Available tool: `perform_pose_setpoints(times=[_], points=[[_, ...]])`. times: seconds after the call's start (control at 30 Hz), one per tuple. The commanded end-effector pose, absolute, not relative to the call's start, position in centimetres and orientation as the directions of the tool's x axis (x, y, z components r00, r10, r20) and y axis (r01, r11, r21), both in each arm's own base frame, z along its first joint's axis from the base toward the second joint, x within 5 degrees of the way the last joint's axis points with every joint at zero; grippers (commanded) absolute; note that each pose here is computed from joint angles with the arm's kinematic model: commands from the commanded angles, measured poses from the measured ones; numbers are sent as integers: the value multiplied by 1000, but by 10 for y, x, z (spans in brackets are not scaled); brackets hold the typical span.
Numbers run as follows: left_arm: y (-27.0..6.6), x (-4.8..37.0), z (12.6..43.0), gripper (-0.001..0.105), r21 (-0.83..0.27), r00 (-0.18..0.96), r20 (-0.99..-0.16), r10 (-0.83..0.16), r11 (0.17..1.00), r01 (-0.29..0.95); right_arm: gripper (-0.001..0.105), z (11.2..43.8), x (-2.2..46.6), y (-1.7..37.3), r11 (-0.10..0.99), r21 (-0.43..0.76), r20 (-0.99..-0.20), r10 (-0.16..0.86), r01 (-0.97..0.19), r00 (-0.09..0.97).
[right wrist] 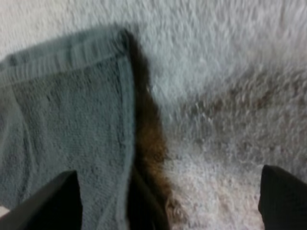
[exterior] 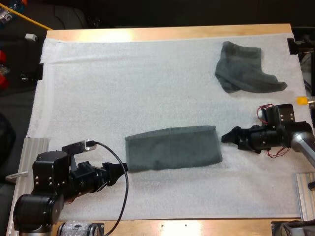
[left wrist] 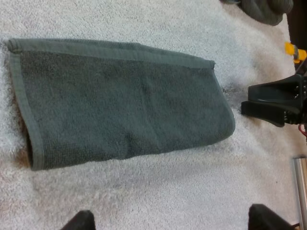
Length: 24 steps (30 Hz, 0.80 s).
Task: Pick towel from pile, fold and stack
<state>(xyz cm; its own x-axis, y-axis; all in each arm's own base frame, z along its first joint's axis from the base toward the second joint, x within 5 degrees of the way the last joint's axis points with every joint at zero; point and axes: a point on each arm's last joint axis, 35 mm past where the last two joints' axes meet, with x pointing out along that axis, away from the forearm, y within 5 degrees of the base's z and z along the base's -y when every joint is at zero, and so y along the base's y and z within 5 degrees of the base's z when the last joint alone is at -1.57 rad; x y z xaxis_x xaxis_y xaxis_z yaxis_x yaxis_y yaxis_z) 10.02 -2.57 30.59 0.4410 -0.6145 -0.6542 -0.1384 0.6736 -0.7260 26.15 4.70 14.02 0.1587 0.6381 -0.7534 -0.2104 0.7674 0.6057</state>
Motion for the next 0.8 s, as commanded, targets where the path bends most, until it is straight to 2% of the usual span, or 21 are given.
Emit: perform_pose_setpoints(times=[0.0, 0.17, 0.6, 0.67, 0.77], points=[[-26, 99, 309, 62, -723, 447, -656, -609, 677, -138, 74, 142, 264, 48, 746, 625, -733, 662, -229, 157], [-26, 99, 308, 62, -722, 445, -657, -609, 677, -140, 74, 136, 263, 60, 741, 630, -736, 665, -231, 124], [-26, 98, 307, 62, -715, 435, -664, -608, 688, -129, 73, 115, 260, 122, 727, 654, -736, 676, -210, 45], [-26, 97, 307, 62, -710, 429, -668, -608, 694, -123, 71, 115, 258, 127, 732, 646, -743, 668, -218, 40], [-26, 97, 307, 62, -708, 427, -669, -608, 696, -119, 61, 114, 257, 130, 750, 626, -760, 648, -211, 48]])
